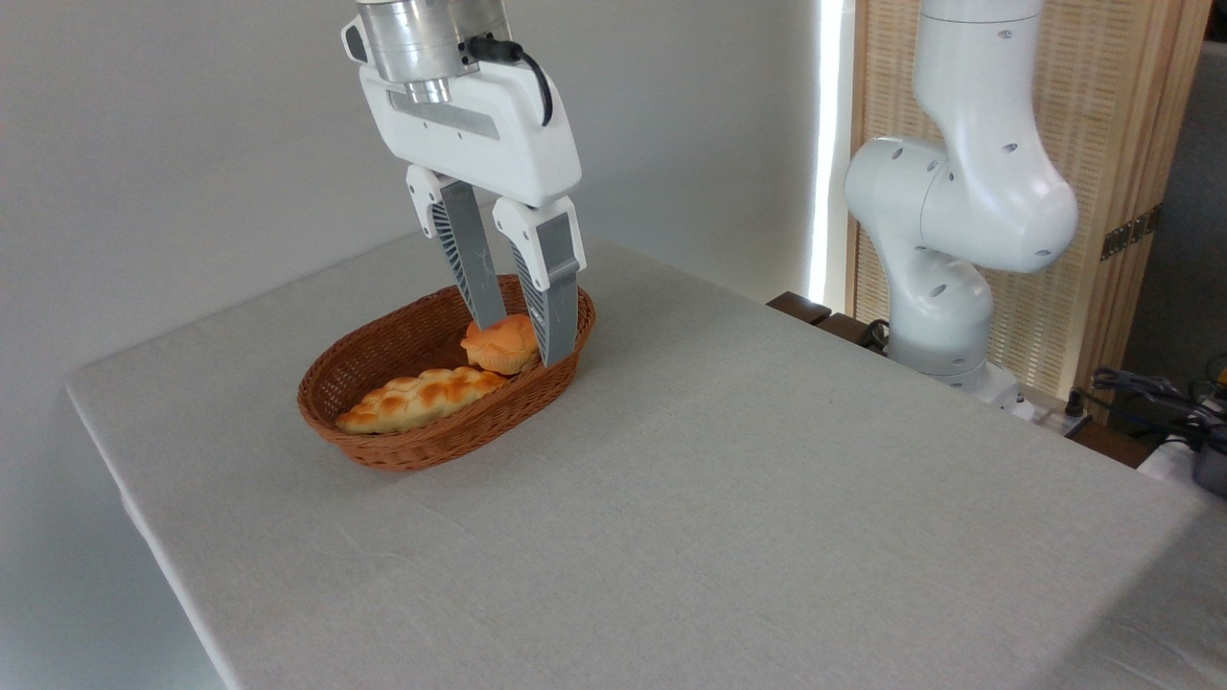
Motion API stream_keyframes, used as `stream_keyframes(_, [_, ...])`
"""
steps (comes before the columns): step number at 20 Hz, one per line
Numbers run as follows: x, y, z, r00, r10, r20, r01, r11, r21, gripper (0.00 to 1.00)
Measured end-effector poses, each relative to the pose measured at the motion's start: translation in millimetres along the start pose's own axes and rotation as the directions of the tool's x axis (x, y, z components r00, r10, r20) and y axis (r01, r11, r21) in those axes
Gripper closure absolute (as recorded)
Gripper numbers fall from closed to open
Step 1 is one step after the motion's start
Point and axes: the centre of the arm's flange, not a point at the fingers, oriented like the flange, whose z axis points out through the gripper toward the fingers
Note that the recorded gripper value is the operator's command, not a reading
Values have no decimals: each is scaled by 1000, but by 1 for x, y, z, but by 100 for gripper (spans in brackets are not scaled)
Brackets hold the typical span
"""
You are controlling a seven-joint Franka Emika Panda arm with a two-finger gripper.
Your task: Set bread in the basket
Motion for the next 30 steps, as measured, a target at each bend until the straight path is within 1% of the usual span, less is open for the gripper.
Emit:
stream_keyframes(4, [3, 0, -9, 1000, 4, -16, -4, 1000, 13, 0])
stream_keyframes(7, [4, 1, -10, 1000, 6, -17, -6, 1000, 13, 0])
stream_keyframes(12, [-3, -8, -10, 999, -23, -49, 22, 999, -26, 0])
stream_keyframes(30, [-2, -6, -9, 998, -20, -51, 19, 999, -29, 0])
